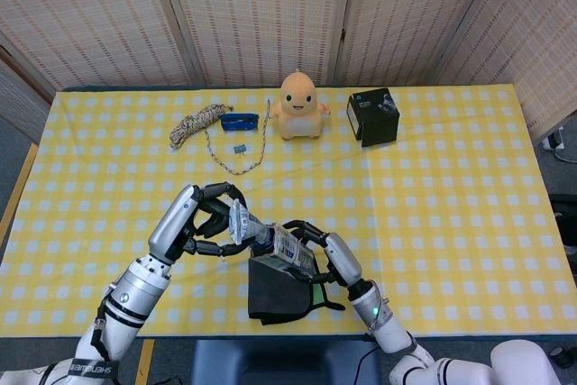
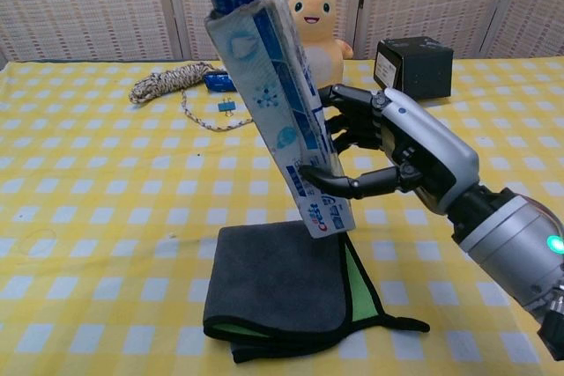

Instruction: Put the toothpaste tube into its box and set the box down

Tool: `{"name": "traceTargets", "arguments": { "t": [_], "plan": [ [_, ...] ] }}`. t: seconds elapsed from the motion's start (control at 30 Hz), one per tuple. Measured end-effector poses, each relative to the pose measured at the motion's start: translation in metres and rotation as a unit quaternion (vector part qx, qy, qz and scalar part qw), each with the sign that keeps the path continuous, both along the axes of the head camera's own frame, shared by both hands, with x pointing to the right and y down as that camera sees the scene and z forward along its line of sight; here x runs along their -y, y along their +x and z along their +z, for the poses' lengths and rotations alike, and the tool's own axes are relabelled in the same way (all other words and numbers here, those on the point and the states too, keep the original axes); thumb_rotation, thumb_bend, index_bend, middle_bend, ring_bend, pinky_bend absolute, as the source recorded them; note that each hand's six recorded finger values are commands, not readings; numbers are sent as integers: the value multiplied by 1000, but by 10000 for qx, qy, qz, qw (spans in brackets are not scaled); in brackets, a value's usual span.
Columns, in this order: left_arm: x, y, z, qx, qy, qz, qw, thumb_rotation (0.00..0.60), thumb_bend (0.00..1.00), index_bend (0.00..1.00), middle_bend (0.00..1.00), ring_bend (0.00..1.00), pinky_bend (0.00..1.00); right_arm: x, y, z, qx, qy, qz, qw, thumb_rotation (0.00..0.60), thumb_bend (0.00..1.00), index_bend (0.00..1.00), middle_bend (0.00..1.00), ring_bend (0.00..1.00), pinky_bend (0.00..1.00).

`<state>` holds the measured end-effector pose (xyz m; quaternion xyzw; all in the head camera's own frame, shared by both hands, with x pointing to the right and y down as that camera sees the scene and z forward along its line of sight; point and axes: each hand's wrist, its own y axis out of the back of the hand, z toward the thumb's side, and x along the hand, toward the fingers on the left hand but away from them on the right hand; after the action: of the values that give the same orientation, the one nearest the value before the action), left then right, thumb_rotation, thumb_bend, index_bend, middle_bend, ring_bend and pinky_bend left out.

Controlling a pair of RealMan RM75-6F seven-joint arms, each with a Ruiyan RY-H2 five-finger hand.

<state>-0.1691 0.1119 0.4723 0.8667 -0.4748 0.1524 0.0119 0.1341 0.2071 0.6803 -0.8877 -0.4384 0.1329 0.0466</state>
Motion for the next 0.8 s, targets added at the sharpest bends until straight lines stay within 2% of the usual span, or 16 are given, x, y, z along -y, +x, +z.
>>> {"name": "traceTargets", "arguments": {
  "t": [0.27,0.33,0.4,0.43,0.47,0.53,0.6,0.63,0.8],
  "plan": [
    [-6,0,6,64,-114,44,9999,600,460,848,1000,1000,1000,4,1,-15,223,83,73,9997,600,326,380,269,389,480],
    [-9,1,9,120,-153,95,9998,600,457,820,1000,1000,1000,5,1,-16,235,87,86,9996,600,326,380,269,388,480],
    [-11,2,11,158,-187,149,9996,600,436,704,1000,1000,1000,6,2,-16,210,84,81,9997,600,326,380,269,388,480],
    [-12,3,12,169,-191,176,9995,600,391,535,1000,1000,1000,5,2,-16,198,79,73,9997,600,326,380,269,388,480],
    [-12,3,12,180,-184,191,9995,600,355,424,1000,1000,1000,5,2,-15,191,65,62,9998,600,326,380,269,388,480],
    [-13,4,12,210,-186,234,9993,600,242,122,1000,1000,1000,4,3,-15,192,40,55,9998,600,326,380,269,389,480],
    [-14,6,14,213,-237,279,9991,600,193,21,1000,1000,1000,4,3,-15,201,25,58,9998,600,326,380,269,389,480],
    [-14,7,15,210,-278,296,9990,600,179,4,1000,1000,1000,4,3,-15,205,17,56,9998,600,326,380,269,389,480],
    [-16,9,18,204,-369,312,9986,600,163,0,1000,1000,1000,0,2,-14,213,-85,12,9997,600,326,380,269,387,480]
  ]
}}
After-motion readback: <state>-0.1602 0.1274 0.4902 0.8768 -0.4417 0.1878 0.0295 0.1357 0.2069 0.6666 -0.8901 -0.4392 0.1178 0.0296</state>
